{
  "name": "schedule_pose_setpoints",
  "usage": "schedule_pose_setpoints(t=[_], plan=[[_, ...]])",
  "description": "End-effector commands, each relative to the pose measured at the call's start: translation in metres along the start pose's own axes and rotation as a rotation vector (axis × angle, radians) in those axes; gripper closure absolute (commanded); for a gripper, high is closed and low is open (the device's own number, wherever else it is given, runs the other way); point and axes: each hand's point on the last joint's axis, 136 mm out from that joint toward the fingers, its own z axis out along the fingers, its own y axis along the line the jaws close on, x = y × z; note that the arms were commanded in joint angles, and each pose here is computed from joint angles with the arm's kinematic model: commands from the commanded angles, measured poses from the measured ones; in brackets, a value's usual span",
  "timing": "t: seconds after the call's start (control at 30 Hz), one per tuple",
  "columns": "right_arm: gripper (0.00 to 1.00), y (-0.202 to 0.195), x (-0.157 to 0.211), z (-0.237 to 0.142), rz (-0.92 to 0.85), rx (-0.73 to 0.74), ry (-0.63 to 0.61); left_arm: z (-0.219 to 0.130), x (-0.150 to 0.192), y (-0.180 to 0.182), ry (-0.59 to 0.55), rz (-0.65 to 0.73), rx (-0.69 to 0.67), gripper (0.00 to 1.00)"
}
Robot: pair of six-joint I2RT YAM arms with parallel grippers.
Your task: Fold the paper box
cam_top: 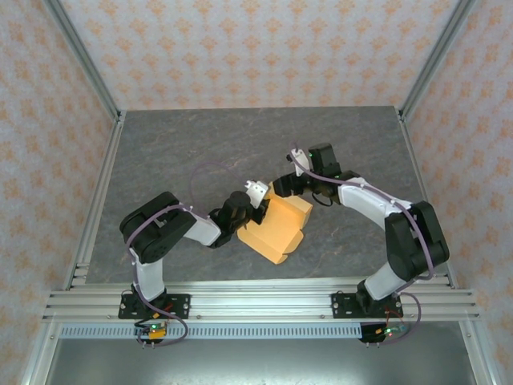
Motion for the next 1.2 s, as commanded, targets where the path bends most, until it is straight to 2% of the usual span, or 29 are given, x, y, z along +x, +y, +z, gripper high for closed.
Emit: schedule_pose_setpoints(t=[0.0,0.17,0.33,0.5,0.6,0.77,0.93,1.17], plan=[[0.3,-0.011,0.012,0.018,0.002,0.048,0.034,0.003,-0.006,0.0,-0.039,0.026,-0.023,0.98],[0.34,-0.017,0.035,0.039,-0.01,0.077,0.122,0.013,0.006,-0.001,-0.012,0.041,-0.021,0.89],[0.35,-0.022,0.044,0.042,-0.005,0.093,0.14,0.012,0.0,-0.003,-0.026,0.029,-0.012,0.66],[0.34,-0.012,0.04,0.038,-0.055,0.048,0.128,-0.006,-0.027,-0.007,-0.112,0.011,0.02,0.54],[0.33,-0.003,0.038,0.033,-0.096,-0.002,0.119,-0.018,-0.04,-0.009,-0.126,0.024,0.033,0.48],[0.3,0.006,0.031,0.019,-0.155,-0.045,0.091,-0.039,-0.049,-0.007,-0.122,0.028,0.035,0.41],[0.27,0.007,0.015,0.005,-0.159,-0.022,0.051,-0.062,-0.063,-0.008,-0.152,-0.031,0.056,0.41],[0.24,0.012,-0.007,-0.013,-0.155,0.015,0.008,-0.097,-0.079,0.019,-0.183,-0.062,-0.036,0.4]])
